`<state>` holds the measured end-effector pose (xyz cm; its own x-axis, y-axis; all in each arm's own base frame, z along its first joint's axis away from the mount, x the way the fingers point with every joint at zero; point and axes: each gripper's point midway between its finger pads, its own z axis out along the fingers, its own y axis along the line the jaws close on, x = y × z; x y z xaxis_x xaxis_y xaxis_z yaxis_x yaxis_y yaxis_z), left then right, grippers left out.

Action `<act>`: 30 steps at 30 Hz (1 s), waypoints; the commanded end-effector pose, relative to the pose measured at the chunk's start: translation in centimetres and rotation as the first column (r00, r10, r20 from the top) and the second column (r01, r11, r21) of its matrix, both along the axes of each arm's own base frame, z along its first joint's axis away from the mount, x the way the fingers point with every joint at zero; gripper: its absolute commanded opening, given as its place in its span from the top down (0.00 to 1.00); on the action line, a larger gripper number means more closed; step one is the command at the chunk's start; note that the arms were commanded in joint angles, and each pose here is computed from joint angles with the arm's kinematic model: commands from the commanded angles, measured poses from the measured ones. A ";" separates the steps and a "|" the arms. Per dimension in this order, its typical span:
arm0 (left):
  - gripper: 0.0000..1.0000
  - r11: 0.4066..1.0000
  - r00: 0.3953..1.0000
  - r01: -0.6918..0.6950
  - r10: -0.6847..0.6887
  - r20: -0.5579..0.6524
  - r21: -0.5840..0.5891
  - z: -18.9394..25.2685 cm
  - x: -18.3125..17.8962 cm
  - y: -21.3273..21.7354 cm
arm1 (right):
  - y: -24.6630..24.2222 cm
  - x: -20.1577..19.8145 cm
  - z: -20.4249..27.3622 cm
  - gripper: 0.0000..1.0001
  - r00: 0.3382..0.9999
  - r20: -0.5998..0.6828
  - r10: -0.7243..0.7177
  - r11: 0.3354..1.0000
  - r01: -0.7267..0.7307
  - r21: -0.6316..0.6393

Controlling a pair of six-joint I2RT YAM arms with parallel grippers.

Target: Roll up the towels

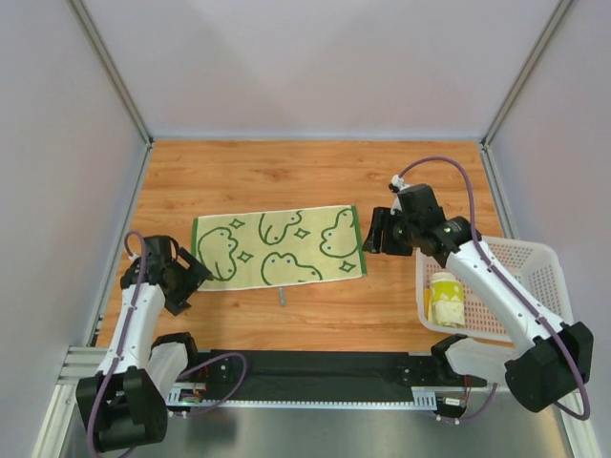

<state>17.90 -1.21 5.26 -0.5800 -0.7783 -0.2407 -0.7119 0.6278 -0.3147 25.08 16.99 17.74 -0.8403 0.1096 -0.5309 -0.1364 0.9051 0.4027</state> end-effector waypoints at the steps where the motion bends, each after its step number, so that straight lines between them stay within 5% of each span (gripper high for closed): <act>1: 0.04 0.996 0.986 -0.075 0.068 0.153 0.045 2.0 3.5 1.4 | -0.3 -0.8 -1.7 0.44 0.999 -0.042 0.034 0.999 -0.035 -0.029; 8: 0.05 0.993 0.994 -0.100 0.097 0.045 0.068 -0.4 4.0 3.1 | 0.6 0.2 -2.9 0.45 0.996 -0.071 0.056 0.998 -0.058 -0.028; 11: 0.07 0.993 0.995 -0.099 0.098 0.015 0.066 -1.4 4.1 3.3 | 0.8 0.7 -3.2 0.53 0.994 -0.086 0.064 0.997 -0.068 -0.043; 21: 0.37 0.992 0.994 -0.113 0.112 0.017 0.058 -2.3 4.3 3.3 | 0.9 1.2 -4.7 0.66 0.991 -0.122 0.064 0.995 -0.073 -0.072; 30: 0.45 0.992 0.991 -0.120 0.122 -0.061 0.048 -3.4 3.4 3.1 | 0.8 1.3 -4.5 0.67 0.991 -0.122 0.056 0.995 -0.066 -0.076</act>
<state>21.38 1.62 1.95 -0.5116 -0.8245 -0.2417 -0.7875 0.5625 -0.2520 25.04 17.21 11.62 -0.9266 0.0172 -0.3757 -0.1189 0.9343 0.3360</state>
